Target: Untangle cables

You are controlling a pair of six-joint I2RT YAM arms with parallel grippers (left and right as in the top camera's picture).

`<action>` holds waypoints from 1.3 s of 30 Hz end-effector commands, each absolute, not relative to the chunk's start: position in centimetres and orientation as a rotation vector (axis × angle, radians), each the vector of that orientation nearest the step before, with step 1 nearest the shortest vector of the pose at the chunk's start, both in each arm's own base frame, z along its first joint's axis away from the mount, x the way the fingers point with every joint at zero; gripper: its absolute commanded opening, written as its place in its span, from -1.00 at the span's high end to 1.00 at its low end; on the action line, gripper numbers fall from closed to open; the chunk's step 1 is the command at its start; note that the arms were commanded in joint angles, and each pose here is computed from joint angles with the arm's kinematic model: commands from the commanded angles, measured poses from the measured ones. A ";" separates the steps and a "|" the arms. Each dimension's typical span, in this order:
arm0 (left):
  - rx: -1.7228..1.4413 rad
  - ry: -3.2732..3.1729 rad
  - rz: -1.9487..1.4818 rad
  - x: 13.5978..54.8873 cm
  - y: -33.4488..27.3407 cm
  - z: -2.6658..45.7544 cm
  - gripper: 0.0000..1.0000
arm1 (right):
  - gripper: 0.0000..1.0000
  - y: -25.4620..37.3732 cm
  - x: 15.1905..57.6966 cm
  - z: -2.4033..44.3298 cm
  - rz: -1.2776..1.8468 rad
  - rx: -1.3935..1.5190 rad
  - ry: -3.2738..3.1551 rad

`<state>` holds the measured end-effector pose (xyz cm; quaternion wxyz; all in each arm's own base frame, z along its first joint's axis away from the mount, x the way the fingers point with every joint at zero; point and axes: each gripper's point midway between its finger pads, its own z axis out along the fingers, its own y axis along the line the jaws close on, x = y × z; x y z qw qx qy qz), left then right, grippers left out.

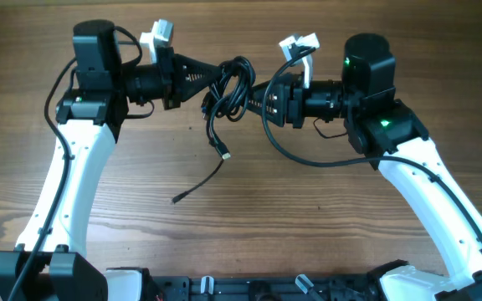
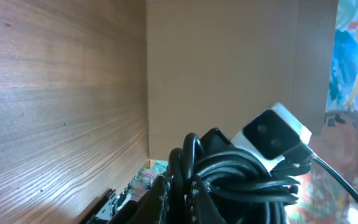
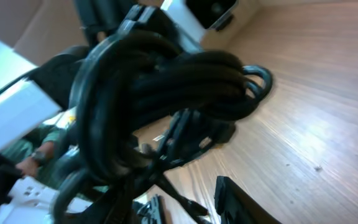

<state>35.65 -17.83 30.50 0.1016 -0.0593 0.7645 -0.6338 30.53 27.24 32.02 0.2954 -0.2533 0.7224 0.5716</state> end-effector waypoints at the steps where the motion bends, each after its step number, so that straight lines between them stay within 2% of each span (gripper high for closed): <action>1: -0.064 2.225 -1.884 35.1 -17.9 31.1 0.92 | 0.11 27.7 28.6 34.3 1.634 -0.756 1.846; 7: -0.031 2.215 -1.841 35.7 -17.9 30.5 0.92 | 0.11 27.8 28.2 36.0 1.689 -0.777 1.786; 15: 0.059 2.248 -1.883 34.1 -20.7 30.5 0.92 | 0.04 30.5 29.9 35.5 1.582 -0.618 1.828; 19: 0.066 2.249 -1.885 34.0 -20.9 30.5 0.92 | 0.10 31.3 30.5 34.8 1.546 -0.566 1.856; 23: 0.132 2.226 -1.836 34.1 -20.8 30.2 0.92 | 0.14 30.6 32.9 34.5 1.468 -0.387 1.890; 25: 0.044 2.289 -1.729 34.8 -20.6 28.5 0.92 | 0.19 30.2 34.0 33.8 1.417 -0.285 1.928; 29: -0.388 2.558 -1.125 36.7 -16.7 20.5 0.92 | 0.33 28.3 35.7 28.9 1.159 -0.059 2.116; 32: -0.500 2.624 -0.870 36.5 -14.4 18.1 0.91 | 0.51 26.3 35.7 25.4 0.976 0.007 2.244; 37: -0.500 2.631 -0.872 36.3 -14.4 18.0 0.61 | 0.71 25.4 34.8 22.9 0.878 -0.030 2.344; 39: -0.444 2.632 -0.857 36.3 -14.4 18.0 0.14 | 0.81 25.2 34.6 22.6 0.864 -0.040 2.359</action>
